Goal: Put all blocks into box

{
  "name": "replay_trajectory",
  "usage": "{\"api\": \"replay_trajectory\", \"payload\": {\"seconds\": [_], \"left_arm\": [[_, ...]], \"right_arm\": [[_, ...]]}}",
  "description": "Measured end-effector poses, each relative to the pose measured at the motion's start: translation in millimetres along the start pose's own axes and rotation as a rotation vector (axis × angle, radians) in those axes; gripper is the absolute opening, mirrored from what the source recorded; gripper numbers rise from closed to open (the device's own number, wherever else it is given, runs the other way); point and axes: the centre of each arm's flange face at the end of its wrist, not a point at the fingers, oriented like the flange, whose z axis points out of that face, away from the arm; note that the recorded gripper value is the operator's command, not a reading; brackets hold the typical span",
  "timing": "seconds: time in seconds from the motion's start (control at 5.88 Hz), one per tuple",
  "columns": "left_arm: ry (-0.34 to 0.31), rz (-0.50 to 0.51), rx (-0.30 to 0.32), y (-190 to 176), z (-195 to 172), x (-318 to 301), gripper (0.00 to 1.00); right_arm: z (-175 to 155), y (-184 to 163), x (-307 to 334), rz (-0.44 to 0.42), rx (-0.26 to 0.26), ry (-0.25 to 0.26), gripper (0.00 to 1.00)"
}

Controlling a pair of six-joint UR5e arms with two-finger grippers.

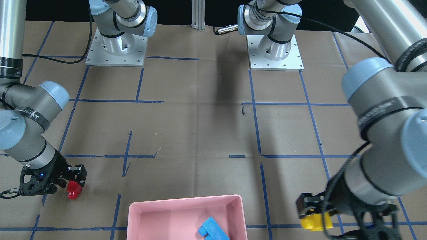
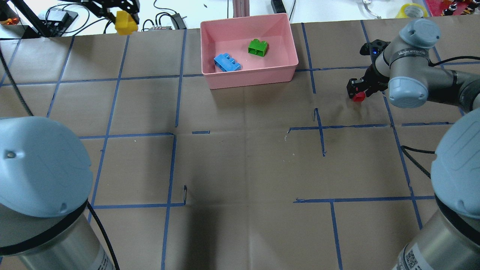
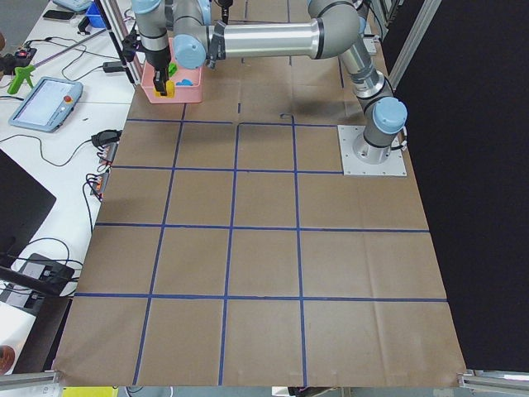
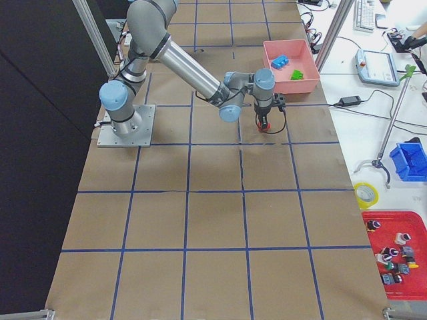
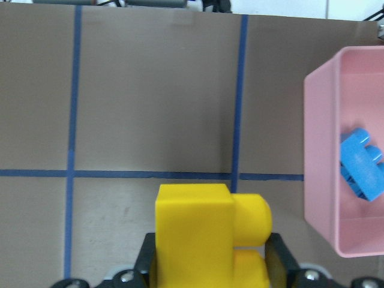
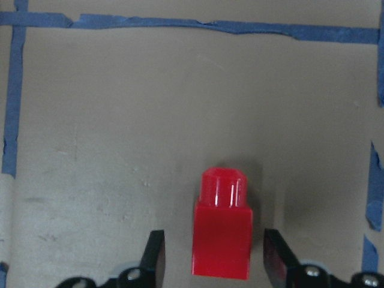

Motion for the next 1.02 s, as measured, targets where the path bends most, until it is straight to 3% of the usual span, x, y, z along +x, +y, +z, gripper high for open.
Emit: {"api": "replay_trajectory", "payload": {"seconds": [0.34,0.51,0.68,0.85,1.02], "left_arm": [[0.059,-0.042,-0.019,1.3,48.8,127.2,0.14],[0.061,-0.045,-0.034,4.8,84.3,164.6,0.17],[0.045,-0.042,-0.041,4.9,121.8,179.1,0.48],[0.007,-0.037,-0.042,3.1,146.0,179.0,0.92],[-0.019,-0.034,-0.019,-0.1,153.8,176.8,0.99]], "right_arm": [[8.2,-0.5,1.1,0.0,-0.01,-0.003,0.64],[14.7,1.3,0.9,0.001,-0.021,-0.007,0.51],[20.0,4.5,0.1,0.001,-0.033,-0.011,0.32],[22.6,7.4,-0.6,0.002,-0.04,-0.013,0.09],[22.9,8.6,-0.7,0.0,-0.043,-0.013,0.05]]}}
